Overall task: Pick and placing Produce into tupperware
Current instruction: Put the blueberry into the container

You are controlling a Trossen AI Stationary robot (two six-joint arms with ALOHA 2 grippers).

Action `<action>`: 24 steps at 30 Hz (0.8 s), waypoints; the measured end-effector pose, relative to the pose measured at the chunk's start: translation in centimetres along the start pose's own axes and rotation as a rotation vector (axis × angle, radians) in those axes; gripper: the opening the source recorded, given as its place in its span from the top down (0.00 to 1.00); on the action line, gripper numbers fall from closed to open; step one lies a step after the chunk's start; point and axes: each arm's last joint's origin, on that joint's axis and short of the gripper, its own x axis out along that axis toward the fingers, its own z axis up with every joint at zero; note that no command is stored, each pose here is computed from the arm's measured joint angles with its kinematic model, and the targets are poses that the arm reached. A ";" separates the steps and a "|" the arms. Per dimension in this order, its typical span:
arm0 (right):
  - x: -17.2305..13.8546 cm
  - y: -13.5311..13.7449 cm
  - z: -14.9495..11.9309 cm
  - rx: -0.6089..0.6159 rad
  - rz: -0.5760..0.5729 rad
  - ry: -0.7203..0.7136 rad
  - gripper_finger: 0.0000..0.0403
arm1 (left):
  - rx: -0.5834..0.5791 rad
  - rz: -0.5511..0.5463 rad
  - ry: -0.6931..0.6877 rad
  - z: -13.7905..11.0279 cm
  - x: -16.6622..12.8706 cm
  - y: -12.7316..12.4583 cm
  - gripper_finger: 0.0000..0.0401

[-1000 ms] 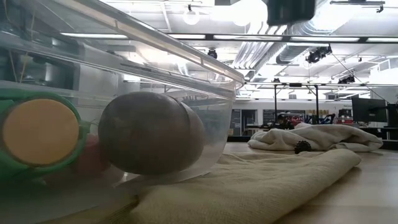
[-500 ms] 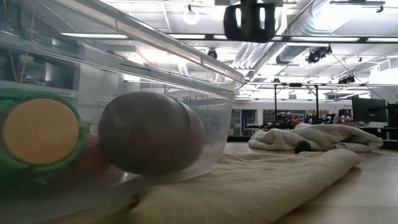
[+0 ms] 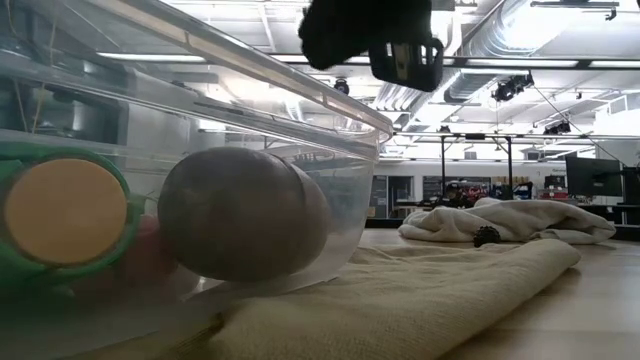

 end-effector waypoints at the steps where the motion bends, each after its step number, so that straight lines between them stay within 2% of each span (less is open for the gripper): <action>1: 0.0 -0.1 0.0 -0.005 -0.008 0.005 0.92 | 0.000 0.000 0.000 0.0 0.0 0.0 1.00; 12: 1.3 -0.6 -0.8 -0.084 -0.021 0.077 0.92 | -0.002 0.002 0.000 0.0 0.0 0.0 1.00; 24: 1.5 -0.5 -0.8 -0.116 -0.009 0.073 0.92 | -0.002 0.007 0.001 0.0 0.0 0.1 1.00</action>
